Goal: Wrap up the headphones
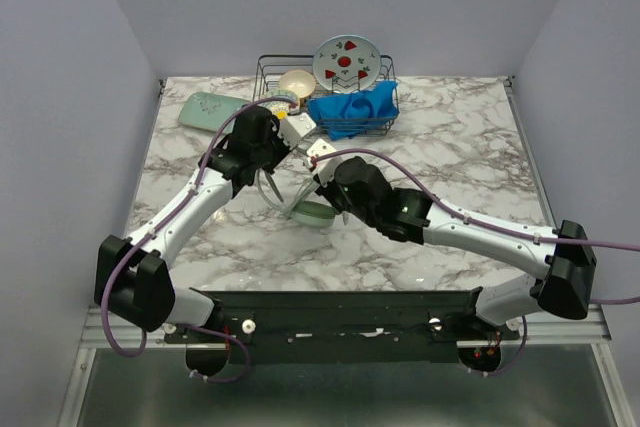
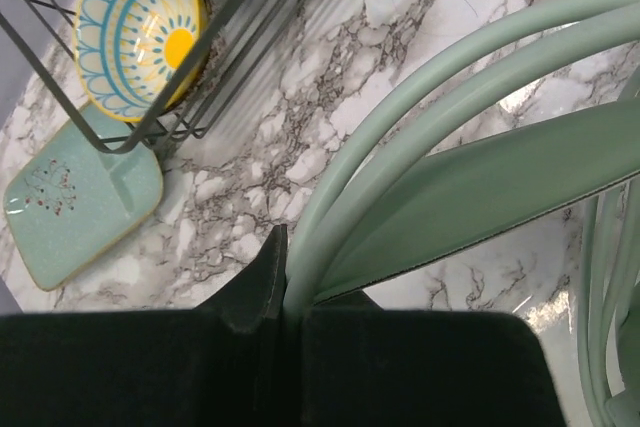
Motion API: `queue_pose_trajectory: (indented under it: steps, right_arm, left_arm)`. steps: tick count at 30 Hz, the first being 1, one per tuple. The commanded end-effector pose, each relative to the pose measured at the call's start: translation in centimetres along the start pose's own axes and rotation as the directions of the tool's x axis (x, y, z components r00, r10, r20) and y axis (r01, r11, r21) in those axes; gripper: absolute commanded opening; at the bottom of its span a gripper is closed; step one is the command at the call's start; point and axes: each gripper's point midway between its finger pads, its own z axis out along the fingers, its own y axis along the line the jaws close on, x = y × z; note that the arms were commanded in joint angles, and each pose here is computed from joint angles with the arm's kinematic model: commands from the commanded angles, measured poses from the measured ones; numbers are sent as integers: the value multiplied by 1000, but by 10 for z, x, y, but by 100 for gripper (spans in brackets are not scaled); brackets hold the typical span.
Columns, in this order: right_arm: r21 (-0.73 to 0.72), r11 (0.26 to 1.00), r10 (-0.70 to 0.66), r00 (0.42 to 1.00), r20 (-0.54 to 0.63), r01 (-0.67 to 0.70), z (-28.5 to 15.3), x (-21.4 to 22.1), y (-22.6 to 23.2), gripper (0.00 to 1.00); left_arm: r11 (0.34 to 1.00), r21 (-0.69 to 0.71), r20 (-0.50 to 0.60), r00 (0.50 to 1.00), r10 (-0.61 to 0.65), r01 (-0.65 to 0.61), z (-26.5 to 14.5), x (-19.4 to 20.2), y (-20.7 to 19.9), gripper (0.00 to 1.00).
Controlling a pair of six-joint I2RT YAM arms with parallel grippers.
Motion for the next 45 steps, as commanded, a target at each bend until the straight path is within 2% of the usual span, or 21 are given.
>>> queue_pose_trajectory:
  steps: [1, 5, 9, 13, 22, 28, 29, 31, 36, 41, 45]
  right_arm:
    - [111, 993, 36, 998, -52, -30, -2, 17, -29, 1]
    - [217, 975, -28, 993, -116, 52, -3, 30, -48, 1]
    - [234, 961, -104, 976, -191, 149, 5, 48, -50, 1]
    - [82, 991, -86, 968, -237, 109, 29, 75, -12, 1]
    - [74, 995, -44, 945, -323, 71, 55, 108, -16, 1]
    - [25, 996, -77, 932, -354, 91, 64, 122, -8, 1]
    - [22, 996, -76, 931, -356, 90, 65, 123, -7, 1]
    - [3, 997, -75, 934, -349, 81, 67, 124, -3, 1]
    - [-38, 997, -77, 942, -327, 68, 72, 123, 6, 1]
    - [-60, 996, -80, 943, -324, 64, 77, 125, 12, 1]
    - [-67, 996, -75, 939, -336, 55, 80, 134, 16, 1]
  left_arm:
    - [991, 131, -66, 997, 44, -35, 9, 31, -30, 0]
    - [984, 177, -111, 992, 53, -33, 15, 45, -41, 0]
    - [982, 186, -199, 978, 55, -18, 26, 67, -44, 0]
    - [980, 200, -276, 960, 43, 14, 36, 93, -51, 0]
    - [970, 239, -292, 956, 21, 51, 53, 123, -66, 1]
    - [960, 230, -309, 947, -84, 160, 65, 130, -62, 26]
    - [954, 240, -294, 950, -103, 178, 66, 125, -62, 31]
    - [947, 234, -270, 951, -153, 219, 65, 120, -57, 34]
    - [924, 277, -184, 959, -217, 262, 59, 97, -56, 53]
    - [884, 339, -121, 947, -299, 322, 46, 73, -51, 60]
    - [837, 393, -87, 922, -378, 380, 35, 59, -45, 61]
